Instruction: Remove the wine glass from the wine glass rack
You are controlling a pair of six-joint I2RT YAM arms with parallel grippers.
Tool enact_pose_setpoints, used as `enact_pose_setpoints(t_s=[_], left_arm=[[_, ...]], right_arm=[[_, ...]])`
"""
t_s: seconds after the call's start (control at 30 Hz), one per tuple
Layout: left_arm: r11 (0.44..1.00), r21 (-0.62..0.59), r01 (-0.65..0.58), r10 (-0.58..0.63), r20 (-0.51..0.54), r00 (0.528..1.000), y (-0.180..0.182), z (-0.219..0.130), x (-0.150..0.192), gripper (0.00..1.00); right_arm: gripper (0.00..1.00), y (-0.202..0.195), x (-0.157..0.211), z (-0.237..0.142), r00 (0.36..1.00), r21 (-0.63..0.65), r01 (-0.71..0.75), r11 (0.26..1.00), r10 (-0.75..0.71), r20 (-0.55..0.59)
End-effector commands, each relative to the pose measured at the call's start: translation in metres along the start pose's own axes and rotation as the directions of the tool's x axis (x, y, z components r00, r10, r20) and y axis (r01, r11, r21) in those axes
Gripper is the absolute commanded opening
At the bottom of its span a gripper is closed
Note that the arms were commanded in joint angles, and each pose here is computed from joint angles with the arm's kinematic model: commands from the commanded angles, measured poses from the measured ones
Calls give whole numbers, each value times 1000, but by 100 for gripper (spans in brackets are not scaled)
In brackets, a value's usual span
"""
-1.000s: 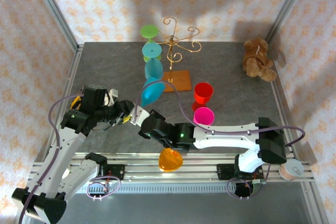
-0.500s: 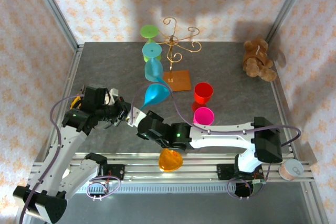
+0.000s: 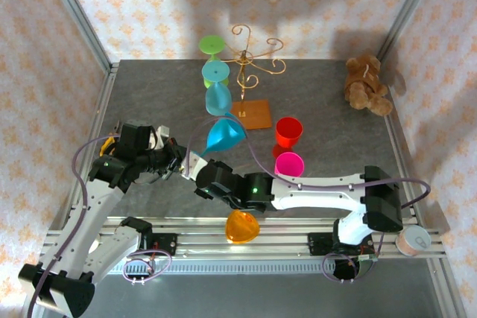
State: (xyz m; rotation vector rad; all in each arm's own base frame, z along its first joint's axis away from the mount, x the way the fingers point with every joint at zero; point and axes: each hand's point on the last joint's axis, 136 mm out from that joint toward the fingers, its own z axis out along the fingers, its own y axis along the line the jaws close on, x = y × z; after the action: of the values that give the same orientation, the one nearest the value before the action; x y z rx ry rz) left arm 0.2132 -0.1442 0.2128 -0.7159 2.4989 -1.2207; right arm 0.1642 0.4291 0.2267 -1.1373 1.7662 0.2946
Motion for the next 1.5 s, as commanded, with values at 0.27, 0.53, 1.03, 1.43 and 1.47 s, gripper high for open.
enact_pose_setpoints(t_s=[0.27, 0.53, 1.03, 1.43, 1.47], left_arm=[[996, 40, -81, 79, 59, 995, -5, -4, -6, 0], [987, 55, -150, 144, 95, 985, -7, -8, -7, 0], [957, 187, -220, 189, 172, 967, -13, -1, -11, 0], [950, 218, -224, 188, 173, 967, -11, 4, -10, 0], [950, 219, -224, 188, 174, 967, -11, 4, -10, 0]], right_arm=[[29, -23, -54, -54, 978, -38, -147, 988, 151, 142], [39, -45, -63, -89, 944, -88, -315, 945, 321, 71], [58, -99, -59, -118, 778, -165, -623, 764, 628, -32], [61, -116, -56, -108, 684, -240, -719, 652, 725, -79], [60, -115, -56, -106, 682, -246, -721, 648, 726, -88]])
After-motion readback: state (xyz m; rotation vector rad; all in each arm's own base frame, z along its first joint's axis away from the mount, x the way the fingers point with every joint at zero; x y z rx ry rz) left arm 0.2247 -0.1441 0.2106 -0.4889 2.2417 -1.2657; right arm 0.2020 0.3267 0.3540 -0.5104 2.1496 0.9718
